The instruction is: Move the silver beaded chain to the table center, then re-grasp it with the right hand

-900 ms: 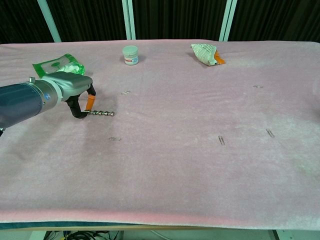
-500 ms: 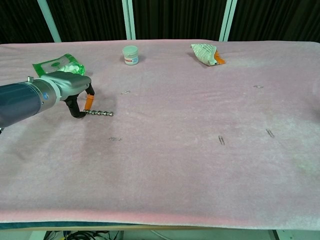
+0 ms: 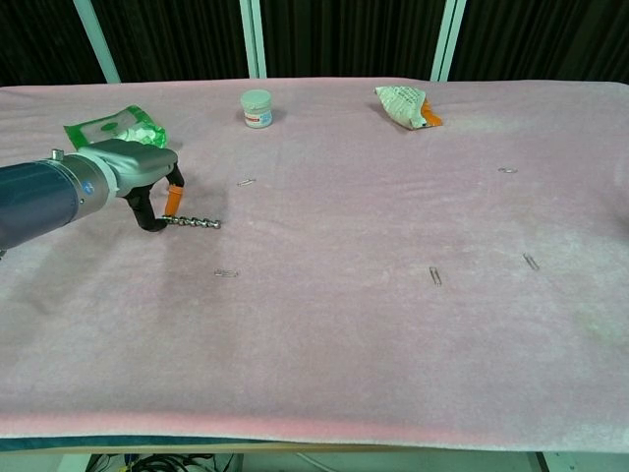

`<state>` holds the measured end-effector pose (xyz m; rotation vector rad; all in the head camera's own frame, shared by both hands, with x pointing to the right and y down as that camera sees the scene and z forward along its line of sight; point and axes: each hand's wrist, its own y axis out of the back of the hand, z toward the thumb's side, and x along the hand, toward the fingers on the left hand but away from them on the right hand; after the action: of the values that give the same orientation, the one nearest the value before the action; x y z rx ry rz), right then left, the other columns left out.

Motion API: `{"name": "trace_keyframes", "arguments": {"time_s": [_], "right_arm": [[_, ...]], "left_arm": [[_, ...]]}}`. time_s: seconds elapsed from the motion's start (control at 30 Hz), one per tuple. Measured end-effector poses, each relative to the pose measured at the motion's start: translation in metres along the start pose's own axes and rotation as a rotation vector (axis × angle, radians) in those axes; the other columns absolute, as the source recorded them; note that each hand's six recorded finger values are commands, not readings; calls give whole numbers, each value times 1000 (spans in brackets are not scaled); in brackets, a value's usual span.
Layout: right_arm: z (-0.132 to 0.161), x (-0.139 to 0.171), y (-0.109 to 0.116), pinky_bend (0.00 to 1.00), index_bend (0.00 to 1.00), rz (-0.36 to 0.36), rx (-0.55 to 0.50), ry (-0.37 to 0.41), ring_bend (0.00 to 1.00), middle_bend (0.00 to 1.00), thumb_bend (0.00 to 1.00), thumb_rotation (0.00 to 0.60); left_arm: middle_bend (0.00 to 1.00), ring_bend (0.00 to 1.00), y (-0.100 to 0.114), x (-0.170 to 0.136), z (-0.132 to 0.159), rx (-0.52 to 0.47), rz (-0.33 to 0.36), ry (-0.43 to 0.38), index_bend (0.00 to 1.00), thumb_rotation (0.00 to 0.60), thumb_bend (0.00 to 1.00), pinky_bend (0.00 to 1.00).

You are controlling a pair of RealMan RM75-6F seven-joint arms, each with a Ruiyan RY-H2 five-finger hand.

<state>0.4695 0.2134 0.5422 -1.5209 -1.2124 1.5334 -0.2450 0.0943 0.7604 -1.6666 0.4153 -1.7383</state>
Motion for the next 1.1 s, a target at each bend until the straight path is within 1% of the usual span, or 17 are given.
{"name": "trace_keyframes", "arguments": {"time_s": [0.17,0.33,0.6,0.83,1.1], "right_arm": [[0,0,0,224,0,1,-1,0,81,0,136,600],[0,0,0,224,0,2,-2,0,81,0,136,600],[0,0,1,224,0,-1,-3,1,82,0,136,600],[0,0,1,224,0,0,-3,2,81,0,136,600],[1,0,0,224,0,0,-4,3,82,0,136,600]], "left_arm": [[255,0,0,0,1,-4,1,0,620,600,404,0],[255,0,2,0,1,-3,5,0,624,600,405,0],[254,0,9,-1,1,14,32,-5,629,600,405,0],[253,0,23,-6,1,68,88,-16,630,600,405,0],[252,0,42,-16,5,175,183,-38,631,600,405,0]]}}
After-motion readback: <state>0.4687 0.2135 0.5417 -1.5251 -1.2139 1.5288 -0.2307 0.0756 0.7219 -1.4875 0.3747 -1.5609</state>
